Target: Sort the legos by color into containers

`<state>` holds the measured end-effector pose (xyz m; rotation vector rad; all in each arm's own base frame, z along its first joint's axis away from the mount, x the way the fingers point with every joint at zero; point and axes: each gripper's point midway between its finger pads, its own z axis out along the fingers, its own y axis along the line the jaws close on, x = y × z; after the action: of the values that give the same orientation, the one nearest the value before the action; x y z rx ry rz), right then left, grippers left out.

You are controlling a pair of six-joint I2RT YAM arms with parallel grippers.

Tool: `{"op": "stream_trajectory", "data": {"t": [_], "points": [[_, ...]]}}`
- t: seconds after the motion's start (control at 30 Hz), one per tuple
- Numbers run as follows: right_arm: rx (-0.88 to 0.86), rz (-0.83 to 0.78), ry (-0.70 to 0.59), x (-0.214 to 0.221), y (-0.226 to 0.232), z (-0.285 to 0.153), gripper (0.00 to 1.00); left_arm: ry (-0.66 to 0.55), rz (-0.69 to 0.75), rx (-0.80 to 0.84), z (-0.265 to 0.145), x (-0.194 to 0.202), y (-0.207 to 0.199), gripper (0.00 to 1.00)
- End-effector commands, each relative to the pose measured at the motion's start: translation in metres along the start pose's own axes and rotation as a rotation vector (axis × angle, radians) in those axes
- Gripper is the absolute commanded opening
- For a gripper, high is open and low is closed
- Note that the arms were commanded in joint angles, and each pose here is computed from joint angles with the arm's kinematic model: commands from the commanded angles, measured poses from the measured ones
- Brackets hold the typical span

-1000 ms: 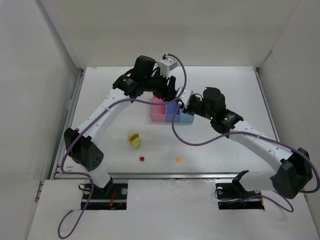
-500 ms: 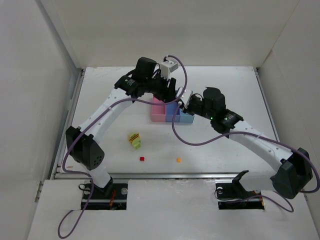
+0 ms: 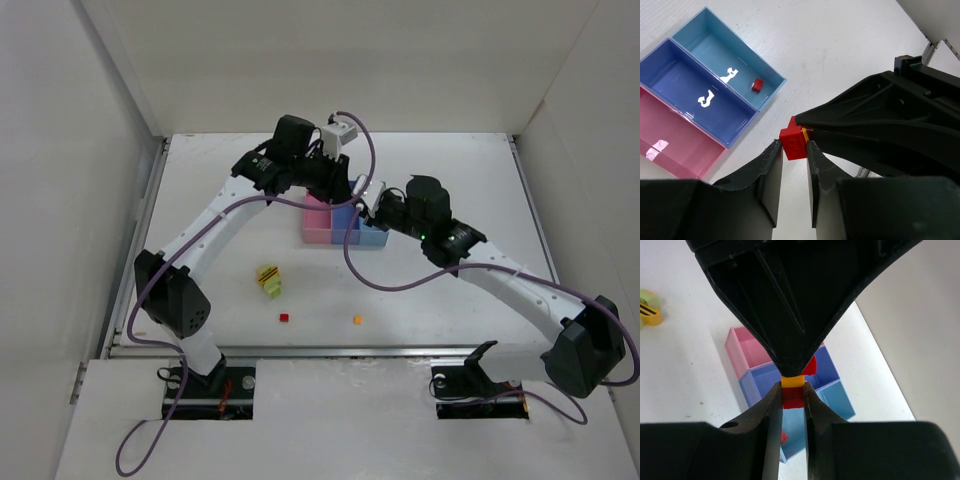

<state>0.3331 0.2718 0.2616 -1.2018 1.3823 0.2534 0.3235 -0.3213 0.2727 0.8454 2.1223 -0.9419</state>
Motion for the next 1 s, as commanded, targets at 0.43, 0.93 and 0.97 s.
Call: {"op": "stream_trajectory", "data": {"t": [0.43,0.93,0.97], "points": [[0.101,0.055,0.074,0.025,-0.004,-0.003,0.0,-0.045,0.034,0.003,-0.015,-0.014,-0.01,0.0],[0.131,0.098,0.18,0.061,0.004,-0.003,0.0,-0.069,0.02,0.049,-0.027,-0.021,-0.019,0.0],[0.125,0.099,0.189,0.065,0.007,-0.004,0.0,-0.073,0.015,0.041,-0.028,-0.022,-0.014,0.0]]}}
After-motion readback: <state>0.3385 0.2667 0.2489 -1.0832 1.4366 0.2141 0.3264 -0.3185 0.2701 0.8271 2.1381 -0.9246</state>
